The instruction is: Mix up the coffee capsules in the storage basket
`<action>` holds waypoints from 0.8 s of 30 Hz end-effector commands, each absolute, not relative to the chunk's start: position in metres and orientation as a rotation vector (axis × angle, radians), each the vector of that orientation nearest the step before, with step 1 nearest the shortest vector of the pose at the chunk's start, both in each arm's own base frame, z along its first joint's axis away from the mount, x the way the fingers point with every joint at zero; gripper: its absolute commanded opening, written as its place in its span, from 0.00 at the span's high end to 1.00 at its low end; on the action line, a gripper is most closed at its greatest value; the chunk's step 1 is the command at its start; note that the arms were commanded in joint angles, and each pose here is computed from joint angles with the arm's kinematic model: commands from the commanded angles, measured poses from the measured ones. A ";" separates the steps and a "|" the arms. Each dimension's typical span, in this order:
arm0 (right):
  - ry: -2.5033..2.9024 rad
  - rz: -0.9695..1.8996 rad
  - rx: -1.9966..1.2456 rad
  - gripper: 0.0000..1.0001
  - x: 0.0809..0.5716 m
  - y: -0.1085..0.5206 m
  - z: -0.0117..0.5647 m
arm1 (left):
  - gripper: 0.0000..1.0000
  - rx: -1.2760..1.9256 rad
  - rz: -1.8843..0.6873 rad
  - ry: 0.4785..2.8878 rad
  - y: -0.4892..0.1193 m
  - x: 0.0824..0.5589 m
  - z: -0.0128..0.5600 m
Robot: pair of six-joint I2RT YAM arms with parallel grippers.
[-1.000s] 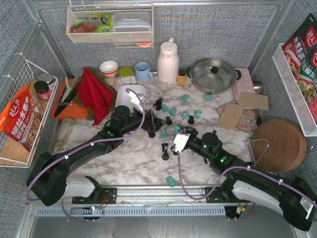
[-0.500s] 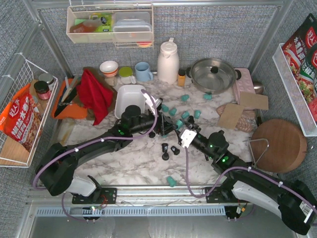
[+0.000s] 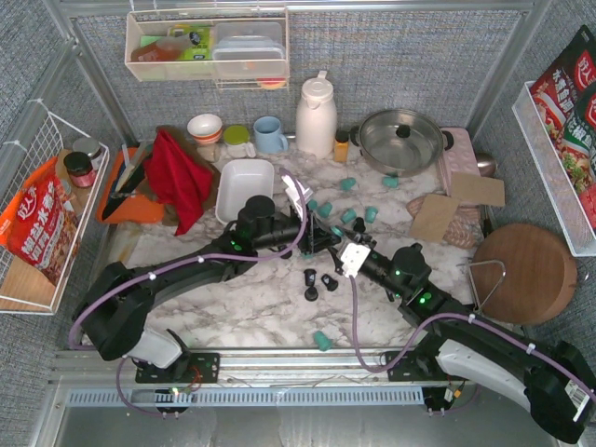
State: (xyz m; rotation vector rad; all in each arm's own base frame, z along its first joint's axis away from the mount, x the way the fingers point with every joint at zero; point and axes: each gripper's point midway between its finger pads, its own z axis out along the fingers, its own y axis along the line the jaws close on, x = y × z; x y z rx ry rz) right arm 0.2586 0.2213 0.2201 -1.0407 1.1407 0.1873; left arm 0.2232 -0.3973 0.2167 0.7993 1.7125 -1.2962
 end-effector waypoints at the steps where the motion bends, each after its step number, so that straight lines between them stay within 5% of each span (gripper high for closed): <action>1: 1.153 0.179 -1.008 0.50 0.262 0.218 0.229 | 0.65 0.824 -1.213 1.681 -0.392 0.230 0.223; 11: 1.282 0.160 -1.120 0.15 0.252 0.207 0.205 | 0.69 0.685 -1.001 1.728 -0.355 0.263 0.228; 24: 1.796 0.363 -0.967 0.12 0.255 0.218 0.171 | 0.63 0.124 -0.413 1.897 -0.211 0.396 0.203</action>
